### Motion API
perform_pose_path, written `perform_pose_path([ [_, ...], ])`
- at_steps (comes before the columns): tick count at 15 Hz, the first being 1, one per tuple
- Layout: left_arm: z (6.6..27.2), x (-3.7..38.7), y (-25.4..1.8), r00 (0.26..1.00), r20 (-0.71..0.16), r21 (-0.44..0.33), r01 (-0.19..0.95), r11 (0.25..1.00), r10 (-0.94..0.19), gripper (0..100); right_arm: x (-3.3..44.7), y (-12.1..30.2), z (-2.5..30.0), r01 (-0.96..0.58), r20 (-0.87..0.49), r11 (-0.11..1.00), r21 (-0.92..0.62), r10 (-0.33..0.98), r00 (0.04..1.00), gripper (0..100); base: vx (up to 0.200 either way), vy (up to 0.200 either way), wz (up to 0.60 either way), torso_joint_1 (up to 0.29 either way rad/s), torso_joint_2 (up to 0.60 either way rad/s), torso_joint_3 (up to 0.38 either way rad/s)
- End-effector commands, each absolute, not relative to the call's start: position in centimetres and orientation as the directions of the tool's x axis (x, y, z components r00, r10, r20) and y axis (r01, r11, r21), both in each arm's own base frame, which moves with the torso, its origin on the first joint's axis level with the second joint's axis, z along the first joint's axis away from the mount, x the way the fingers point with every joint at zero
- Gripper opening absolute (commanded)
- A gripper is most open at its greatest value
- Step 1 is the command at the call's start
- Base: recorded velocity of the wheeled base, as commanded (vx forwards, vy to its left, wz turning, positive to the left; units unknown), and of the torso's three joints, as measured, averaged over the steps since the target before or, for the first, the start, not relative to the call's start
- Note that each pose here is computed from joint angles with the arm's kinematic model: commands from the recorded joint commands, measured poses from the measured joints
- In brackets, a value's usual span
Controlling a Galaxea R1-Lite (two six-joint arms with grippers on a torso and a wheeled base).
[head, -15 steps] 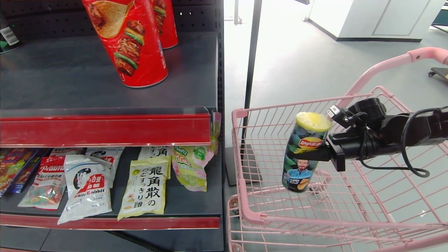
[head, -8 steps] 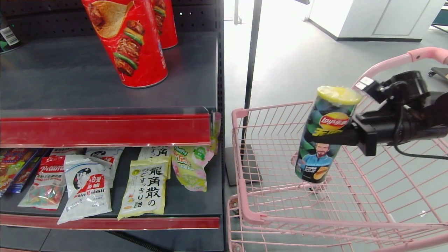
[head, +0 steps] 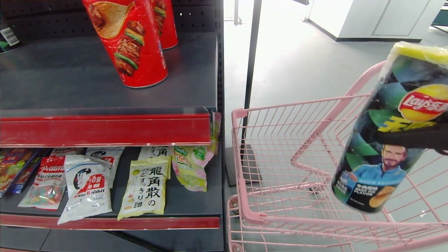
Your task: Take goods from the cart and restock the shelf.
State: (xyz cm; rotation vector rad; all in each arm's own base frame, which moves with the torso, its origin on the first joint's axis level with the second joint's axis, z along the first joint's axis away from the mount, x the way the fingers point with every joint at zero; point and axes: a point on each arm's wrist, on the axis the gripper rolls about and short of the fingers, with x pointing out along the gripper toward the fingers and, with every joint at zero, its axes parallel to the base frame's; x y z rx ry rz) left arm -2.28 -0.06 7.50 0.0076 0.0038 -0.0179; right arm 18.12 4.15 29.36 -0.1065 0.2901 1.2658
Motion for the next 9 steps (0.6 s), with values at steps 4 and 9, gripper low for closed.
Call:
perform_pose_path([
  [4,7.5,-2.3,-0.1,1.0,-0.005,0.008,0.017,1.0,-0.017,100,17.0,8.5,27.1,-0.984,-0.315,0.18,-0.007,0.933,0.173,0,0.0,0.0,0.0,0.0,0.0,0.0],
  [9,7.5,-2.3,-0.1,1.0,-0.005,0.008,0.017,1.0,-0.017,100,20.3,10.5,26.6,-0.963,-0.332,0.258,-0.081,0.904,0.27,0,0.0,0.0,0.0,0.0,0.0,0.0],
])
